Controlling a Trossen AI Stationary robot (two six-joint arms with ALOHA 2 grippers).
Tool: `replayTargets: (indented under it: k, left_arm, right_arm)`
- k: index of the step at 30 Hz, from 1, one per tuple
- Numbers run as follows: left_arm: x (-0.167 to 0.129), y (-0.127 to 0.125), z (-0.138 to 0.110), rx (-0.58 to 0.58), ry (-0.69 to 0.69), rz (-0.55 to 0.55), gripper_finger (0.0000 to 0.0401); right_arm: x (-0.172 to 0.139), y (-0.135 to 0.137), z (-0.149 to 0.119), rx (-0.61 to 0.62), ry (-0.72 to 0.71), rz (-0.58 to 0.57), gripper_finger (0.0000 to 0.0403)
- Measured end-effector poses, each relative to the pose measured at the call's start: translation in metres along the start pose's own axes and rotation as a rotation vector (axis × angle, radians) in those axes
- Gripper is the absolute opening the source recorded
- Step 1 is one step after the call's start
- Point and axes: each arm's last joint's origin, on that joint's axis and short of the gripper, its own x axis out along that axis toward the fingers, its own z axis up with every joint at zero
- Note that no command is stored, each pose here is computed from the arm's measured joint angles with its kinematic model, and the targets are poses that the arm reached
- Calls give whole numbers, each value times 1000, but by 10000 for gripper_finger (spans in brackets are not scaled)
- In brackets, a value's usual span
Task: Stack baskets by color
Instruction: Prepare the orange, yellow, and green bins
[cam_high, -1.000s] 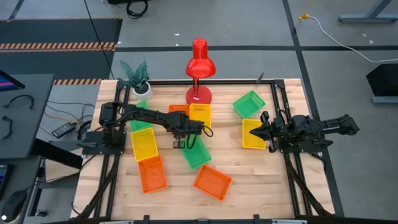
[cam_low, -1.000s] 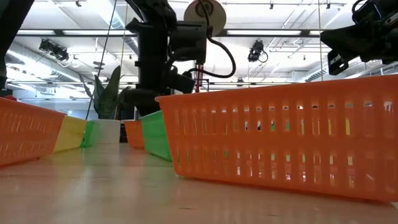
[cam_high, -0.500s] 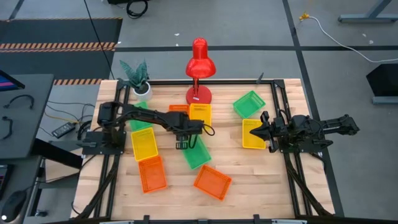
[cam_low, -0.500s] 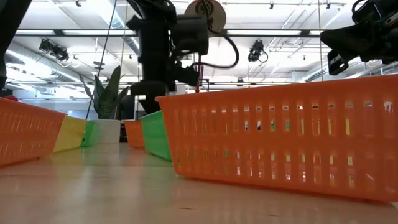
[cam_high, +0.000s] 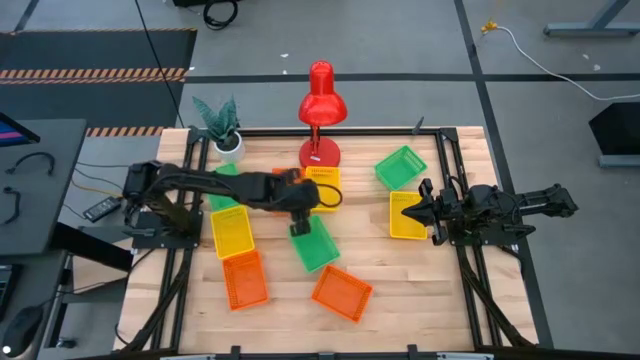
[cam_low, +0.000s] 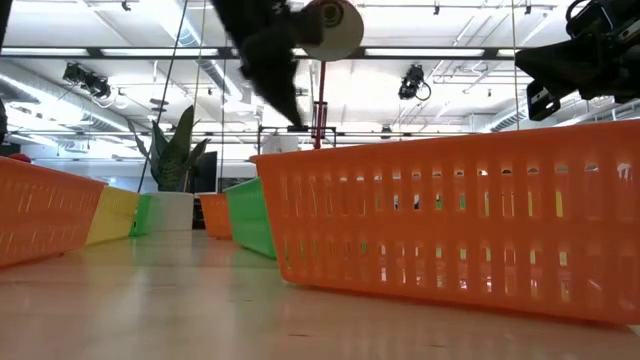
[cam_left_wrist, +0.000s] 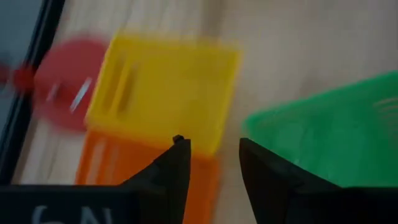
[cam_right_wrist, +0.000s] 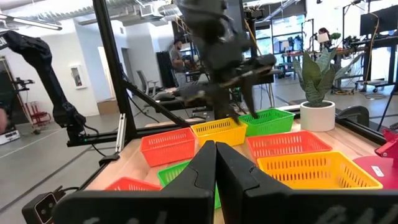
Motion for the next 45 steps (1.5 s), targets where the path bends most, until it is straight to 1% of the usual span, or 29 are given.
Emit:
replayTargets:
  k: [2,4,6,8,10,11,12,14,16,19,21,24,27,29,31,33,38,41,45]
  left_arm:
    - [1,-13,9,25,-95,-30,142]
    - [4,-27,14,26,-153,-55,142]
    - [5,-42,18,-18,-216,-89,142]
    - [4,-57,20,-93,-246,-128,141]
    - [3,-73,16,-167,-225,-171,140]
    - [2,-81,13,-186,-206,-204,139]
    - [-1,-90,8,-181,-180,-231,136]
    - [-10,-109,-1,-135,-149,-265,130]
    - [-18,-127,-10,-92,-136,-259,126]
    - [-22,-150,-20,-100,-129,-263,127]
    - [-14,-160,-25,-146,-110,-263,138]
    - [3,-168,-32,-205,-68,-226,166]
    - [17,-169,-34,-267,-38,-208,192]
    - [24,-168,-35,-303,-9,-209,200]
    - [25,-167,-37,-308,12,-204,201]
    - [25,-167,-37,-306,8,-197,196]
    - [21,-165,-37,-252,2,-183,166]
    - [26,-164,-43,-207,48,-152,148]
    - [31,-163,-45,-200,64,-136,131]
  right_arm:
    - [0,0,0,0,0,-1,12]
    - [0,0,0,0,0,1,12]
    - [0,0,0,0,2,-1,12]
    - [0,0,0,0,0,0,12]
    - [0,0,0,0,2,0,12]
    - [0,0,0,0,-1,0,12]
    - [0,0,0,0,1,-1,12]
    - [0,0,0,0,0,0,12]
    - [0,0,0,0,0,0,12]
    - [0,0,0,0,0,0,12]
    - [0,0,0,0,2,-1,12]
    - [0,0,0,0,1,-1,12]
    - [0,0,0,0,0,0,12]
    - [0,0,0,0,0,0,12]
    - [0,0,0,0,0,0,12]
    - [0,0,0,0,0,0,12]
    - [0,0,0,0,0,0,12]
    - [0,0,0,0,0,0,12]
    - [0,0,0,0,0,0,12]
